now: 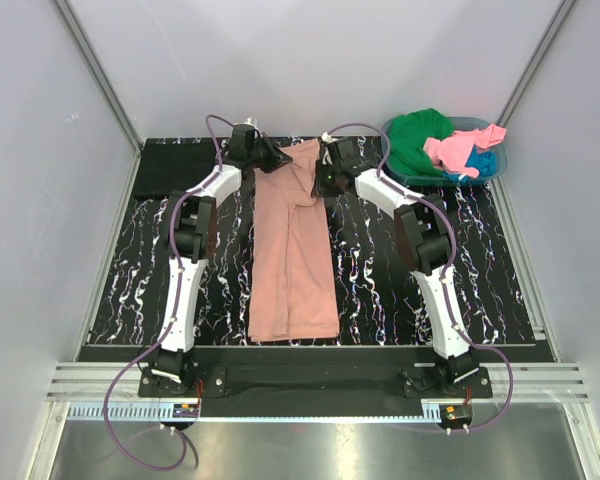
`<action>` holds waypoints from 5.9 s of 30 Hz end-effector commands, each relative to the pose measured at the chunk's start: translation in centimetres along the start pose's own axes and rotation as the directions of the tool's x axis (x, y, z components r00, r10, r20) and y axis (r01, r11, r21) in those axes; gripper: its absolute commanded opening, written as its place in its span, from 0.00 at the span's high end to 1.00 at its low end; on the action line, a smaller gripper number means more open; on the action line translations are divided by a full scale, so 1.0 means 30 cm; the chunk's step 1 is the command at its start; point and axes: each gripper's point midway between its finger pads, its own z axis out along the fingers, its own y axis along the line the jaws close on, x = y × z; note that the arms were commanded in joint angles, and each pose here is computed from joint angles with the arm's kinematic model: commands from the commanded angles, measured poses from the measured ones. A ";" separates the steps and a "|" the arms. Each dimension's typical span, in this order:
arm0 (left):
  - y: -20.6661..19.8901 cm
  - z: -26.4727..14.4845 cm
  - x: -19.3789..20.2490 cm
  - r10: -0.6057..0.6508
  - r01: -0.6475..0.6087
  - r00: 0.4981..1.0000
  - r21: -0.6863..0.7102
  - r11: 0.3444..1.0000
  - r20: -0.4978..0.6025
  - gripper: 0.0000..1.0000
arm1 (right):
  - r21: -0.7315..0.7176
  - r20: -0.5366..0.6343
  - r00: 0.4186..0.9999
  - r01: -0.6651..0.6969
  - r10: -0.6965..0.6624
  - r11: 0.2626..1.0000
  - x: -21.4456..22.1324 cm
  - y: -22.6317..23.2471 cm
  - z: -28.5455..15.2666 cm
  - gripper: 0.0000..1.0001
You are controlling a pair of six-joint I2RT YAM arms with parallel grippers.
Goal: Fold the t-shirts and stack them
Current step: Fold the tshirt
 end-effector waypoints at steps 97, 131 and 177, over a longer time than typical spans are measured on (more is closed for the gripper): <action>0.084 -0.039 -0.041 -0.060 0.061 0.996 0.009 0.998 -0.059 1.00 | -0.356 -0.097 0.846 -0.522 0.525 0.775 -0.148 0.071 0.044 0.36; 0.077 -0.050 -0.038 -0.062 0.063 0.996 0.014 0.998 -0.065 0.94 | -0.381 -0.015 0.938 -0.324 0.345 0.866 -0.163 0.199 -0.020 0.38; -0.075 -0.311 -0.106 -0.008 0.017 0.995 0.092 0.996 -0.095 0.50 | -0.358 -0.106 0.966 -0.257 0.235 0.898 -0.039 0.283 -0.046 0.37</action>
